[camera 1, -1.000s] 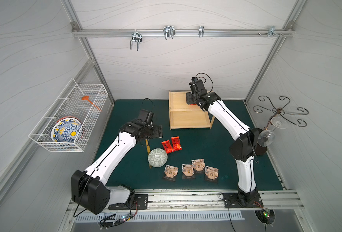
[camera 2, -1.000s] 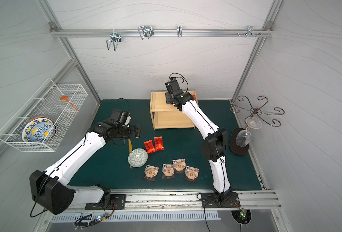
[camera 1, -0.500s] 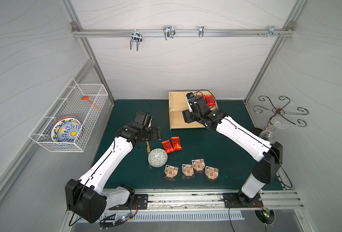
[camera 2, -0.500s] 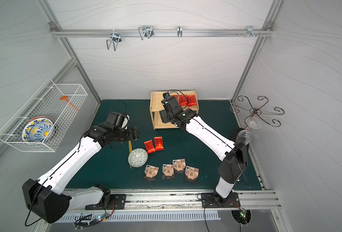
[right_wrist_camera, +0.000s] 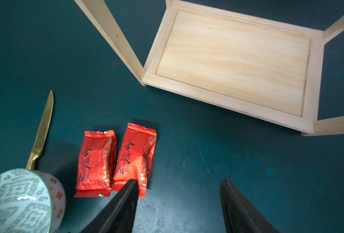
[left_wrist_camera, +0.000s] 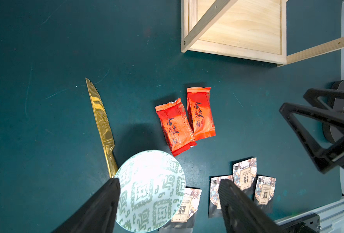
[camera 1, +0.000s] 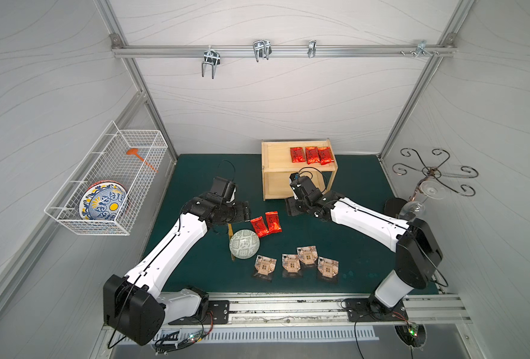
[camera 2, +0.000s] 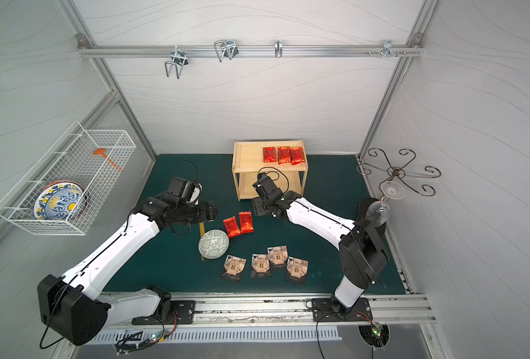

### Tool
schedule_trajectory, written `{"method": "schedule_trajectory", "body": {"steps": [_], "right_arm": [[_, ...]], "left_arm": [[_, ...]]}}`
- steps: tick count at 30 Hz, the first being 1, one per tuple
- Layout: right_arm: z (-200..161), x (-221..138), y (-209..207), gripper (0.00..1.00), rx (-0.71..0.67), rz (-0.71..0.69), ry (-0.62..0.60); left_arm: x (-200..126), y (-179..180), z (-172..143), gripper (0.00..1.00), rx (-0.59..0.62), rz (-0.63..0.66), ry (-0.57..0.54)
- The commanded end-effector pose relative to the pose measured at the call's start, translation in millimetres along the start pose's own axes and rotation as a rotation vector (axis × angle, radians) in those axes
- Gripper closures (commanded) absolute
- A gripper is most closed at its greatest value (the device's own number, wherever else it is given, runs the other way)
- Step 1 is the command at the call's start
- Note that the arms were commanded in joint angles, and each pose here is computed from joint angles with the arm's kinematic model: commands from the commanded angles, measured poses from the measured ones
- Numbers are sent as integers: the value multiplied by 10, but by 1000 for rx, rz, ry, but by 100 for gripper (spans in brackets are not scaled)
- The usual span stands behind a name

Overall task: Place the tea bags on the shelf by color
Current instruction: Pick up the tea bag from the center of the board.

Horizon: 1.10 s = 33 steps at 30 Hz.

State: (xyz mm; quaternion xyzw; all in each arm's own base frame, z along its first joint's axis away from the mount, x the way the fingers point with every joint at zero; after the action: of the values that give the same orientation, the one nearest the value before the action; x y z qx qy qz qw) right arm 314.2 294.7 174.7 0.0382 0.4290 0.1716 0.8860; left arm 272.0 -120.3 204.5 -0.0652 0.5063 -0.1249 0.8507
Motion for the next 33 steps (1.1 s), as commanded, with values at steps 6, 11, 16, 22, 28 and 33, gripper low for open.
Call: {"method": "schedule_trajectory", "body": {"steps": [6,11,16,22,28,33], "right_arm": [[-325,362,259,28,36,52,65],[-482,538,428,24,-9,58,113],[-536,704,482,21,-36,31,138],[-633,827,522,21,-41,21,170],[-734,945,531,25,-38,11,192],[-786,1050,505,28,-41,-19,211]], "left_arm": [[41,66,75,18,-8,3,-21],[25,96,67,17,-20,-10,-28],[28,82,53,18,-27,-24,-22],[25,79,40,18,-29,-30,-25],[39,76,24,18,-31,-34,-16],[30,84,7,18,-34,-32,-20]]}}
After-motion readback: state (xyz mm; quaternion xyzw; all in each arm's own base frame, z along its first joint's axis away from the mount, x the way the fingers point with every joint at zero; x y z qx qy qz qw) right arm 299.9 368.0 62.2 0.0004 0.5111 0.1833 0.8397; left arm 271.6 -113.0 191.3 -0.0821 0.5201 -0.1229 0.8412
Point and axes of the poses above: each gripper's point midway between its finger pads, its own x axis out along the fingers, its own y axis along the line the jaws close on, z = x × y, the point moved 3 cm from there along -x, back along the fingers, and after that the axes turned 12 degrees about x, right-handed, at the moved point
